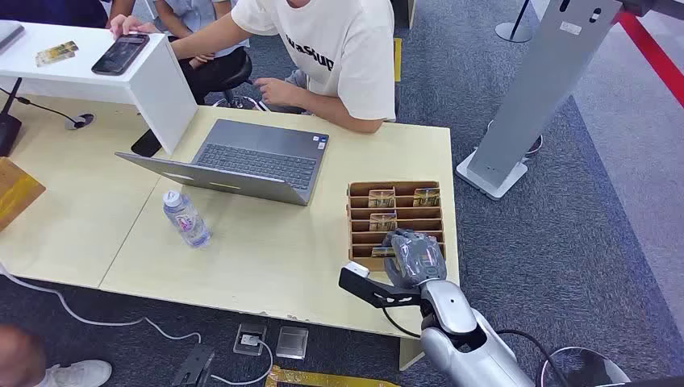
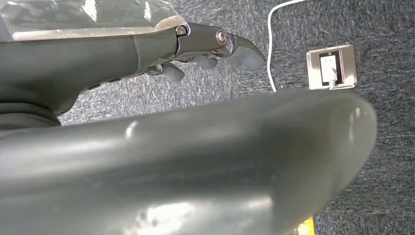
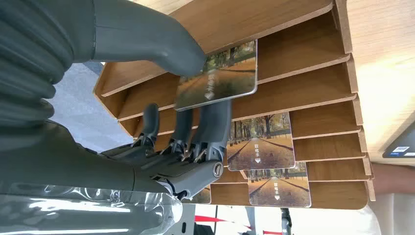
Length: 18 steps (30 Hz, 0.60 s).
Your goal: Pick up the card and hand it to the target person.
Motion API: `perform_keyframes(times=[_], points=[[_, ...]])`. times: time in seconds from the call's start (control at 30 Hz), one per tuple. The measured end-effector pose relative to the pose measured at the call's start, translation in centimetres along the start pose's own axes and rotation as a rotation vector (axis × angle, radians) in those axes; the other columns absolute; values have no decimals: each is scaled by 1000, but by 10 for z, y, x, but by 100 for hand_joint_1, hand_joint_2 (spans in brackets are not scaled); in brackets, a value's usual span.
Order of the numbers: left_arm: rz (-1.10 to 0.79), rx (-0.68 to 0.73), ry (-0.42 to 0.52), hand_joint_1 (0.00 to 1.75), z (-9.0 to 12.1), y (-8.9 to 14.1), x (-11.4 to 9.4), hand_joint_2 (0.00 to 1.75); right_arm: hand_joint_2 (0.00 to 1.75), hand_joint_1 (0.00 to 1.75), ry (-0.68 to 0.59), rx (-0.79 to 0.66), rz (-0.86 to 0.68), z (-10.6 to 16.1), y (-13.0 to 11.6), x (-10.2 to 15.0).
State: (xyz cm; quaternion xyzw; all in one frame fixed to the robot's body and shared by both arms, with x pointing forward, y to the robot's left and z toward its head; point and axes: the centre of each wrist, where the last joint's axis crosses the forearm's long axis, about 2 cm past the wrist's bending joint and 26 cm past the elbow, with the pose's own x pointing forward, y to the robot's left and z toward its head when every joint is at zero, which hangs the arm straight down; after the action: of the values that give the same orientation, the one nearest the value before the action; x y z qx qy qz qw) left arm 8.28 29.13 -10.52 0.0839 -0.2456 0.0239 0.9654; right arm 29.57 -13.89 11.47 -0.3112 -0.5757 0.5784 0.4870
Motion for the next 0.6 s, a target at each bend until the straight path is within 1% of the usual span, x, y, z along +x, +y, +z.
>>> perform_keyframes(times=[0.13, 0.3, 0.47, 0.6], points=[[-2, -1, -1, 0, 0, 0, 0, 0, 175, 133, 2, 1, 0, -1, 0, 0], [-3, -2, -2, 0, 0, 0, 1, 0, 175, 131, 4, -1, -3, -1, 1, 0], [-3, -2, -3, 0, 0, 0, 1, 0, 175, 139, 4, -5, -4, -1, 1, 0], [-7, -3, -14, 0, 0, 0, 1, 175, 175, 143, 5, -7, -3, -2, 1, -1]])
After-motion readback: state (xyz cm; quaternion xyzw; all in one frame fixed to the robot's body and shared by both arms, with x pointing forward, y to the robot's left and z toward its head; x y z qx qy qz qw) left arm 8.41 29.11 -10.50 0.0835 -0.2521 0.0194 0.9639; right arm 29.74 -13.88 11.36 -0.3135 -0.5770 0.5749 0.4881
